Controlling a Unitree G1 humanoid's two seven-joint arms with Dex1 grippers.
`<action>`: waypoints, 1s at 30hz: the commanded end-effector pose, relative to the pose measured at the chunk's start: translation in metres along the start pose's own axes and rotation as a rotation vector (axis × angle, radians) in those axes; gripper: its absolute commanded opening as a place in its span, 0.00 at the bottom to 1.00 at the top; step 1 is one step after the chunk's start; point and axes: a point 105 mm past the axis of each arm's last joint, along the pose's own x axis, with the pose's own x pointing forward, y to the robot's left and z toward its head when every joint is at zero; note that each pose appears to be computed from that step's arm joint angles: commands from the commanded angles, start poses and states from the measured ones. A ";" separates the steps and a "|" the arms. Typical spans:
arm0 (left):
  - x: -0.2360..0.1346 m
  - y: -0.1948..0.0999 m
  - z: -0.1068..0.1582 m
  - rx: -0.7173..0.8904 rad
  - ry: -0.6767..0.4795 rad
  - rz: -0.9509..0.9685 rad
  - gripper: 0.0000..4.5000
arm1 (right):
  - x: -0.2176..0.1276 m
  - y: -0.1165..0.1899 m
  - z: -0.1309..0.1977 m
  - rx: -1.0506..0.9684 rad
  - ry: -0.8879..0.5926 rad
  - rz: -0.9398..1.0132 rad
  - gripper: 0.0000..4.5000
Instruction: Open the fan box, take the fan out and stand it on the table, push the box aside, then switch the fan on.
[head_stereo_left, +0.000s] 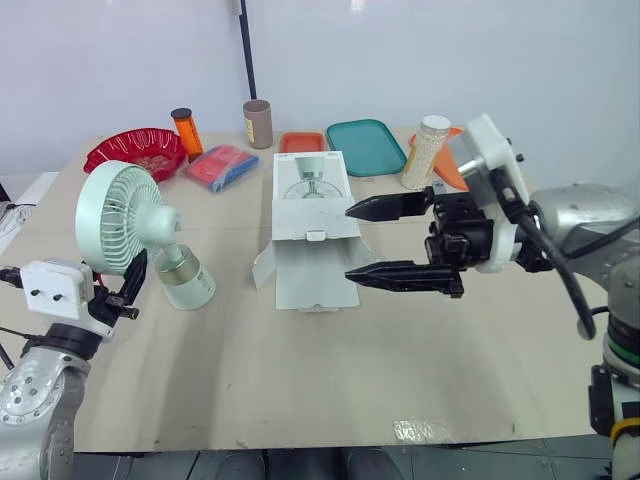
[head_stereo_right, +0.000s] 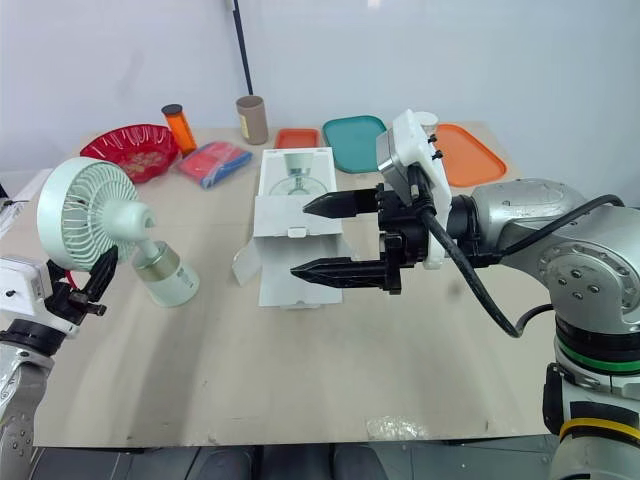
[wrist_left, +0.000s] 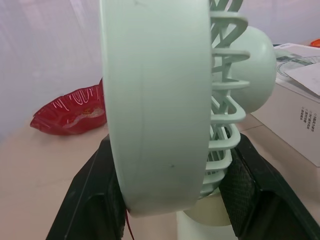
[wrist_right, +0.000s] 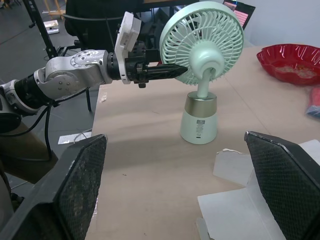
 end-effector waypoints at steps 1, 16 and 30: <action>-0.003 0.000 -0.045 -0.084 0.182 -0.020 0.48 | -0.003 0.001 0.009 -0.049 -0.011 -0.006 1.00; 0.006 0.001 -0.038 -0.079 0.157 -0.066 0.66 | -0.004 0.001 0.007 -0.046 -0.010 -0.019 1.00; 0.005 0.003 -0.036 -0.073 0.151 -0.049 0.72 | -0.004 0.003 0.008 -0.053 -0.008 -0.012 1.00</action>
